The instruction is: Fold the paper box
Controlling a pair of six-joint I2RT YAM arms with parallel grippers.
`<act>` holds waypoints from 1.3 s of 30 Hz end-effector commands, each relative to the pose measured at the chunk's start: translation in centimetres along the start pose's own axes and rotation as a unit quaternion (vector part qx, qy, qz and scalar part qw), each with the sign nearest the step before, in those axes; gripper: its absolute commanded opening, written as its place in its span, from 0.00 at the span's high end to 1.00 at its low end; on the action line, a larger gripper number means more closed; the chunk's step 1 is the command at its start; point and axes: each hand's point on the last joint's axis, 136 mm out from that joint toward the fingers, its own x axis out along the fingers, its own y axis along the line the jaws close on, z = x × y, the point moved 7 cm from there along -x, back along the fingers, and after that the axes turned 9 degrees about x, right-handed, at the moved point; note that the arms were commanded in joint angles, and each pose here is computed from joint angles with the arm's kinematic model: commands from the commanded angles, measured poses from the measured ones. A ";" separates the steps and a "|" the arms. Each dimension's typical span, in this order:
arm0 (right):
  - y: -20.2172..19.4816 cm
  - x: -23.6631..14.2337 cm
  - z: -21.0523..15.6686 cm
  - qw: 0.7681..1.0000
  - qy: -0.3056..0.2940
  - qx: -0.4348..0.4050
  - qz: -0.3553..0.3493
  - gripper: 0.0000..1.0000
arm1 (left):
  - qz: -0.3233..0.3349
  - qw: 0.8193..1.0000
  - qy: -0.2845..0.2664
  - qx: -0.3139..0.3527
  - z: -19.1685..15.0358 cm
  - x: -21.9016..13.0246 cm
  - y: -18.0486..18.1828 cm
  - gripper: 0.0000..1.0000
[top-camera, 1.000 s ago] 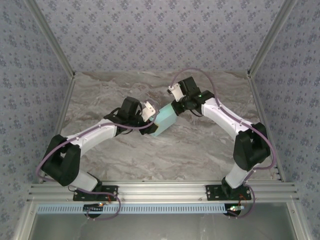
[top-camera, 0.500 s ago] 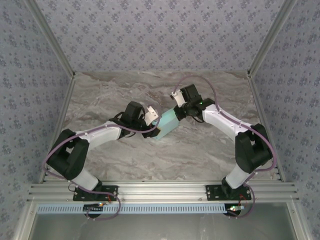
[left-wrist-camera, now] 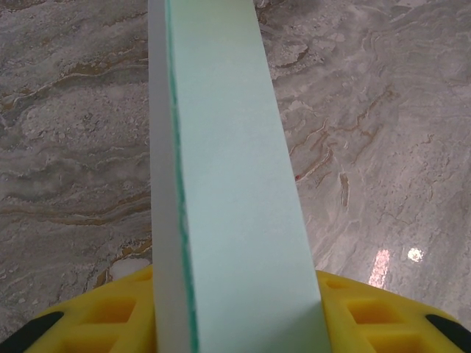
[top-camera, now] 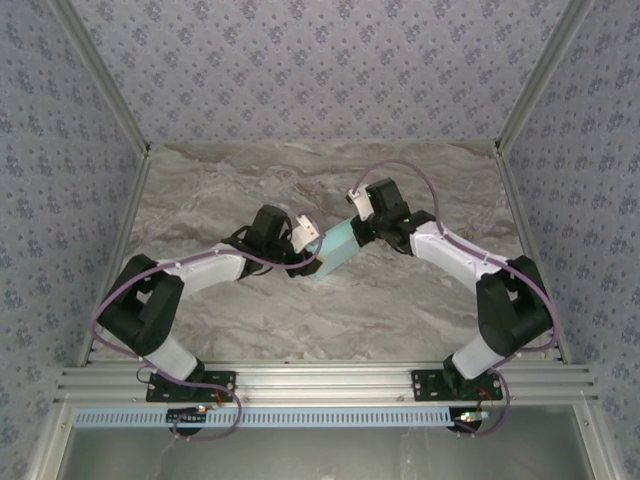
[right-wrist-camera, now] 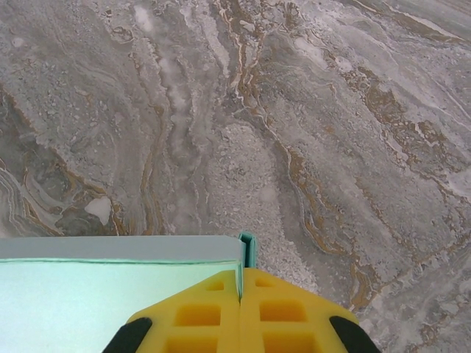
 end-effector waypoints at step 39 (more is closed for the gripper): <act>-1.0 -1.2 -5.4 0.995 0.049 0.011 -0.081 0.99 | 0.030 0.998 0.056 0.002 -0.2 1.3 3.6 0.89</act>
